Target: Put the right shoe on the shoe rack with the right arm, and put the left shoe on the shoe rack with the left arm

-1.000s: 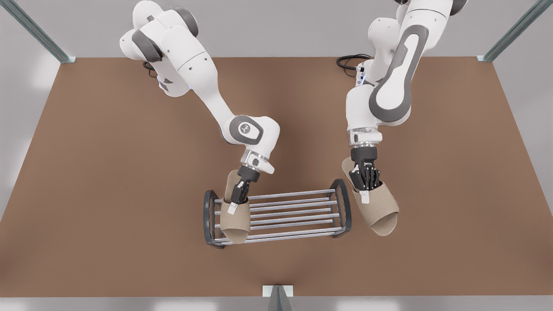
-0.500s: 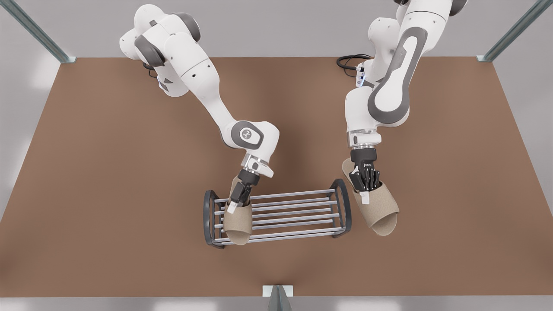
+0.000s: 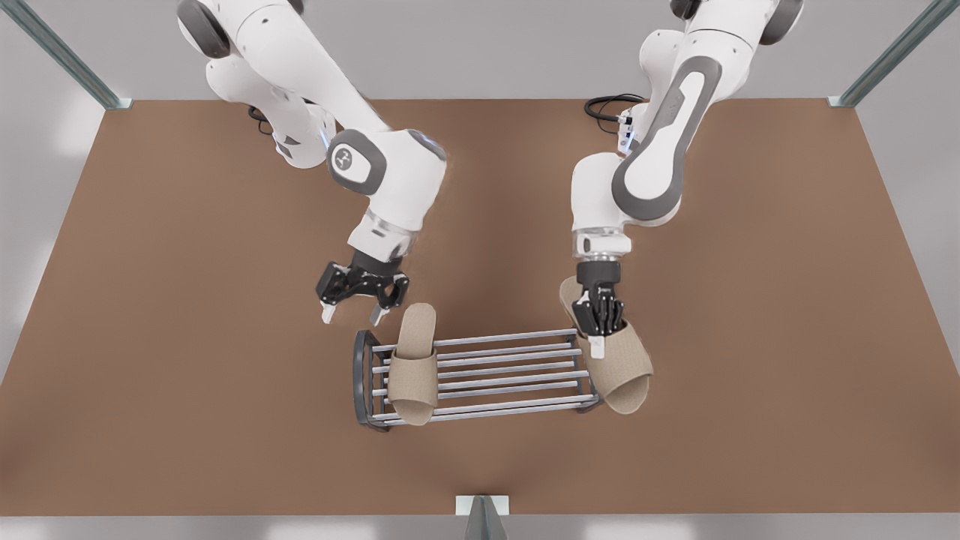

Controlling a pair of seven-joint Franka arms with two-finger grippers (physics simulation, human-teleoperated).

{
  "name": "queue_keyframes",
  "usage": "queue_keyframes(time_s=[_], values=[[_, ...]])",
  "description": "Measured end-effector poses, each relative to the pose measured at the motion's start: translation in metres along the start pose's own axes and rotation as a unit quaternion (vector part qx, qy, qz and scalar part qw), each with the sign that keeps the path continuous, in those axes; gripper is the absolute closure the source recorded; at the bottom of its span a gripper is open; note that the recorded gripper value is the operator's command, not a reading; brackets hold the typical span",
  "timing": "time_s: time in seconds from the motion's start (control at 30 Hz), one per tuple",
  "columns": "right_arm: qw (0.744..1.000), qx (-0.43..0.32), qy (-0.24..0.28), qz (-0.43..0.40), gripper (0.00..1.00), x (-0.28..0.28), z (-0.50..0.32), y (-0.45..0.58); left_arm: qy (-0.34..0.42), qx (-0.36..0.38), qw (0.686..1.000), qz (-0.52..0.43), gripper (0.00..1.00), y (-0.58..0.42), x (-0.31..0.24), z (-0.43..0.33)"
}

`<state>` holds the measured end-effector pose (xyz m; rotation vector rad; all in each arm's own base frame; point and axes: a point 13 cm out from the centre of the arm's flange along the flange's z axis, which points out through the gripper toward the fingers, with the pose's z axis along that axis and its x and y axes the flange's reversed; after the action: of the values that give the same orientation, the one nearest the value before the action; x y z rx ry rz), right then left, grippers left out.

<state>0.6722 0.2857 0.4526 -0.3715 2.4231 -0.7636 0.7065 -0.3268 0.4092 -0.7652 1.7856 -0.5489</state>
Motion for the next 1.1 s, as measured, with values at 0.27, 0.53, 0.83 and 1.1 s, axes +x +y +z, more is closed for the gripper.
queue_keyframes(time_s=[0.27, 0.53, 0.83, 1.1], values=[[0.892, -0.173, 0.291, 0.299, 0.00, 0.135, 0.100, -0.254, 0.051, -0.031, 0.997, -0.044, 0.79, -0.002, 0.115, 0.035], [0.875, -0.223, 0.329, 0.278, 0.00, 0.161, 0.107, -0.260, 0.085, -0.063, 0.994, -0.038, 0.79, 0.040, 0.171, 0.047], [0.878, -0.241, 0.335, 0.242, 0.00, 0.168, 0.111, -0.255, 0.091, -0.060, 0.993, -0.044, 0.00, 0.041, 0.178, 0.045], [0.879, -0.247, 0.336, 0.230, 0.00, 0.175, 0.118, -0.262, 0.091, -0.062, 0.991, -0.070, 0.00, 0.041, 0.181, 0.044]])
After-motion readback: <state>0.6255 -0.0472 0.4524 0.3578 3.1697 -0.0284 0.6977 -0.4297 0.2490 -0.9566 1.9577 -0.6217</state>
